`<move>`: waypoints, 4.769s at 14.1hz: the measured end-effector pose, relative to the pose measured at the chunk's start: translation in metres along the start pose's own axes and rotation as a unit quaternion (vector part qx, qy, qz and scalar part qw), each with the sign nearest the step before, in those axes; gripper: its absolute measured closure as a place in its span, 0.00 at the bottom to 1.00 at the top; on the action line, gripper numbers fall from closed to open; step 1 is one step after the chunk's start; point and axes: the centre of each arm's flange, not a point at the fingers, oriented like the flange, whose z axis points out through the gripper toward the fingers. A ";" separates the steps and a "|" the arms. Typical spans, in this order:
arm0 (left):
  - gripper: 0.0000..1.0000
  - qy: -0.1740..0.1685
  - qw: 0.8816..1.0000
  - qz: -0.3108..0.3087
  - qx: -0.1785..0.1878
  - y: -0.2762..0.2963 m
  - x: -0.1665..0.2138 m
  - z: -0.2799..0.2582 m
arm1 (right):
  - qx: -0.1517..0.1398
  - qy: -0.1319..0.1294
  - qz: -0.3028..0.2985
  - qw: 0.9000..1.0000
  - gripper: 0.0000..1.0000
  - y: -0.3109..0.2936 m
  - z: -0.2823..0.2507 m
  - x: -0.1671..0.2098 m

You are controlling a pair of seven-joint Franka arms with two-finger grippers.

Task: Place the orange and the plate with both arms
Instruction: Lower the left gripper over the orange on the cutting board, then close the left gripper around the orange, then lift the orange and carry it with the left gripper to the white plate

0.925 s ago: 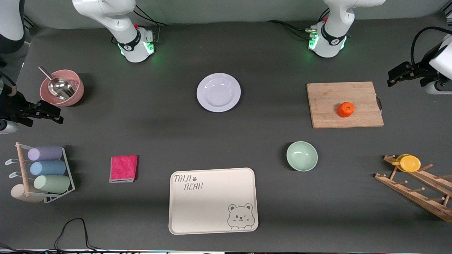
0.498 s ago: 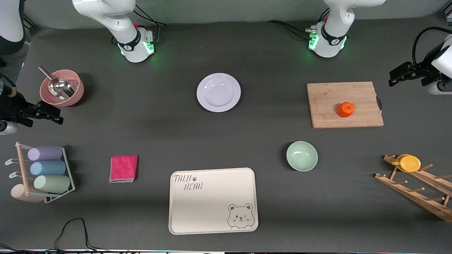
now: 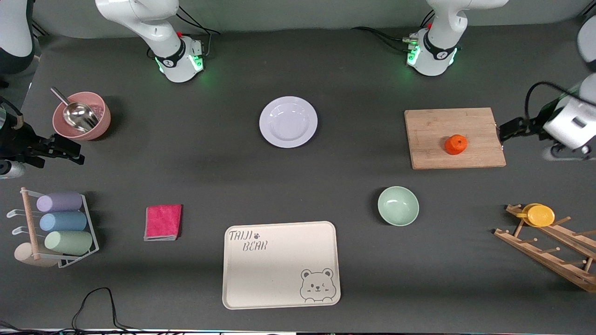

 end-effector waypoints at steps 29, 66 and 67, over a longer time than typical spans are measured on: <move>0.00 0.023 1.000 -0.017 0.000 0.015 -0.081 0.307 | 0.000 -0.012 0.003 1.000 0.00 0.003 0.006 -0.001; 0.30 -0.086 0.987 -0.138 -0.012 0.201 -0.031 0.044 | 0.000 -0.014 0.009 1.000 0.00 0.010 0.009 0.000; 0.30 -0.082 0.985 -0.147 -0.020 0.223 -0.036 0.036 | 0.000 -0.014 0.009 1.000 0.00 0.010 0.009 0.000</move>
